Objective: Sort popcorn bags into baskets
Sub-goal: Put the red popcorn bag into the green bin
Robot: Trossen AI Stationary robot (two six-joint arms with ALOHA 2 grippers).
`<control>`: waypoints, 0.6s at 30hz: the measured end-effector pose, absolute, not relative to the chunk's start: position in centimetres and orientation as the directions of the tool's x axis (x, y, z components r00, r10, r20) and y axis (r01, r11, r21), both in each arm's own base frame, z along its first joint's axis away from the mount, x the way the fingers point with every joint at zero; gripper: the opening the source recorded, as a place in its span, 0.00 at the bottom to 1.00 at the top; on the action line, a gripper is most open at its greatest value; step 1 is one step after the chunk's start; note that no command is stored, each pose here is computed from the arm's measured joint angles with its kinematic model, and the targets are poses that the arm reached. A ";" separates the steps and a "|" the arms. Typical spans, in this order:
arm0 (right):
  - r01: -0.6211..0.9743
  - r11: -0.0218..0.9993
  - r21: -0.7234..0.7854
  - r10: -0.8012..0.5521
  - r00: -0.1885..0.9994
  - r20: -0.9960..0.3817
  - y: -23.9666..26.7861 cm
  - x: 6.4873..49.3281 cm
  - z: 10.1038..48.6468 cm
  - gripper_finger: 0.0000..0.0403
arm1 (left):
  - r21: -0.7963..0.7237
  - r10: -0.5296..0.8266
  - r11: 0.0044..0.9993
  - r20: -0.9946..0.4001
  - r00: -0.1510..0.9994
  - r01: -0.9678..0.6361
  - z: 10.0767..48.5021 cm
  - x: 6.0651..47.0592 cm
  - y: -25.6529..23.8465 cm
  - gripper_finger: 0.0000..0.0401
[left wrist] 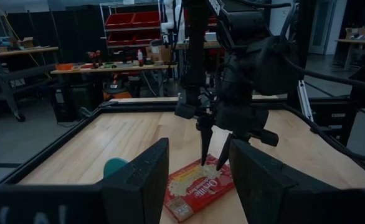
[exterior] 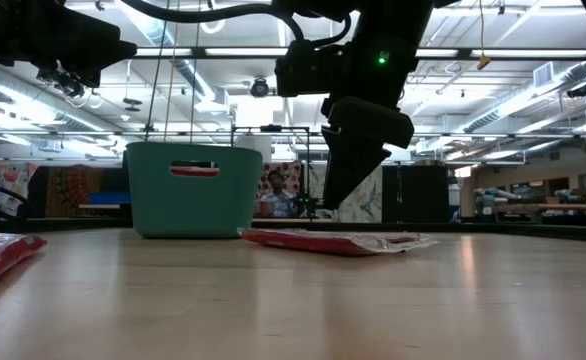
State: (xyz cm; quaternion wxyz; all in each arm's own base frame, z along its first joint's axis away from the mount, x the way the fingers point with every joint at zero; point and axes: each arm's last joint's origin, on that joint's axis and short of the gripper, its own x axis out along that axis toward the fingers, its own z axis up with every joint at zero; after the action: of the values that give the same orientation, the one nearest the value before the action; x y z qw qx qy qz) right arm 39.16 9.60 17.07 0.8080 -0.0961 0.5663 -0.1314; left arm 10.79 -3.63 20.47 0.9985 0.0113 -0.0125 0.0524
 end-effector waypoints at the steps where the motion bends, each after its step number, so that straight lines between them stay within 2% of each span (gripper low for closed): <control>1: 0.104 0.947 -0.304 -0.321 0.324 -0.890 9.6 39.2 17.1 0.34 | 0.021 0.104 0.994 0.026 0.994 -0.105 20.5 10.8 -3.6 0.43; 6: 0.123 0.945 -0.303 -0.326 0.345 -0.880 9.6 39.4 17.1 0.34 | 0.021 0.104 0.994 0.026 0.994 -0.105 20.5 10.8 -3.6 0.43; 18: 0.254 0.911 -0.326 -0.412 0.514 -0.752 10.6 40.7 18.0 0.36 | 0.022 0.105 0.994 0.026 0.994 -0.105 20.5 10.8 -3.6 0.43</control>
State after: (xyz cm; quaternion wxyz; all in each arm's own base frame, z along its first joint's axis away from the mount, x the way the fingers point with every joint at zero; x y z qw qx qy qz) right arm 40.72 10.64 17.96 0.8658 -0.0872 0.4538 -0.1922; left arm 10.79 -3.63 20.47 0.9985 0.0115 -0.0125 0.0525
